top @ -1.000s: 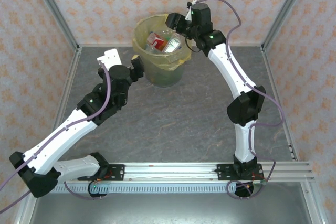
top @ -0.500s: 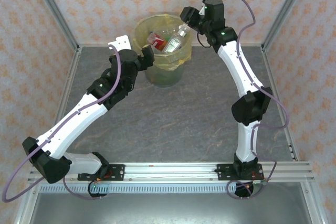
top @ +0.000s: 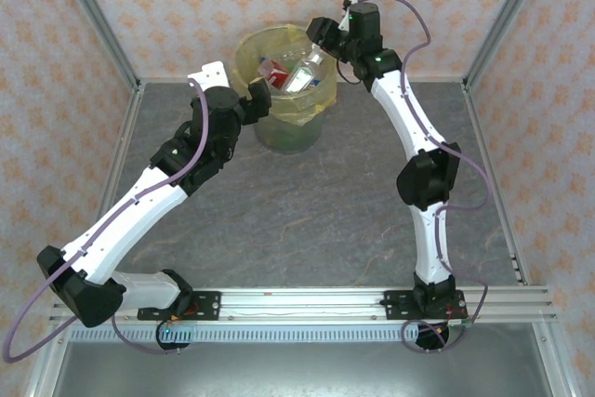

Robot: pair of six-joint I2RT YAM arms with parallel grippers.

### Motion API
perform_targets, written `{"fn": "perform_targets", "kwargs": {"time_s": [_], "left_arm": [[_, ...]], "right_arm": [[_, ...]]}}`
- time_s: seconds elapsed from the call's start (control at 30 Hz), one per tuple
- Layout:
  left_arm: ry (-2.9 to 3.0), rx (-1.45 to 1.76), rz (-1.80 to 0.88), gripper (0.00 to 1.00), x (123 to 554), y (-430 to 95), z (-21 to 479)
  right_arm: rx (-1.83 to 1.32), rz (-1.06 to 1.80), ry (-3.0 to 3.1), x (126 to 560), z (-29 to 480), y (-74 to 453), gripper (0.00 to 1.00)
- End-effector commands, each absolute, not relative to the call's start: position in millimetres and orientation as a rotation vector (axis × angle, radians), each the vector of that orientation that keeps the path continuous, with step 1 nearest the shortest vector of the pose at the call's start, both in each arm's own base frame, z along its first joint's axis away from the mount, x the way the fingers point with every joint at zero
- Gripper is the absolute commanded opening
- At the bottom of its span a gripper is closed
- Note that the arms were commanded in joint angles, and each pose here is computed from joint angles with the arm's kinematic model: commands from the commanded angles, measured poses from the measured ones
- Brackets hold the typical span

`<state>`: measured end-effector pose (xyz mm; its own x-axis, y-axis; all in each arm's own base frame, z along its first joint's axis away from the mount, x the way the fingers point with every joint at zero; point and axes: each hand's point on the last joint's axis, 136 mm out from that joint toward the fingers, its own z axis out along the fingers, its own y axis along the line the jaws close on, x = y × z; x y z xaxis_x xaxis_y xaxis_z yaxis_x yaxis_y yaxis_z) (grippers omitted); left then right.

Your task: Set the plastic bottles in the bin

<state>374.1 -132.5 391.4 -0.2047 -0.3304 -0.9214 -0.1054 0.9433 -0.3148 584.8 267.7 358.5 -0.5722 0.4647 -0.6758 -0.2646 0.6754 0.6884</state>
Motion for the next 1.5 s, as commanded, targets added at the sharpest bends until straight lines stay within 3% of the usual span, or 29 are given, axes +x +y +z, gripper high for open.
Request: {"fn": "perform_targets", "kwargs": {"time_s": [0.0,0.33,0.97,1.47], "left_arm": [[1.773,-0.345,-0.216,0.99,370.5,-127.2,391.8],[1.779,-0.341,-0.228,0.99,375.4,-131.1,389.7],[1.788,-0.347,-0.272,0.99,376.6,-136.3,383.8],[1.801,-0.351,-0.286,0.99,372.7,-136.0,380.3]], "right_arm": [[0.091,1.045,1.999,572.8,349.9,294.7,0.48],[0.06,1.019,1.957,543.8,390.6,282.7,0.48],[-0.015,1.087,2.012,480.3,390.8,303.2,0.48],[0.033,0.907,2.154,530.8,307.8,294.2,0.49]]}}
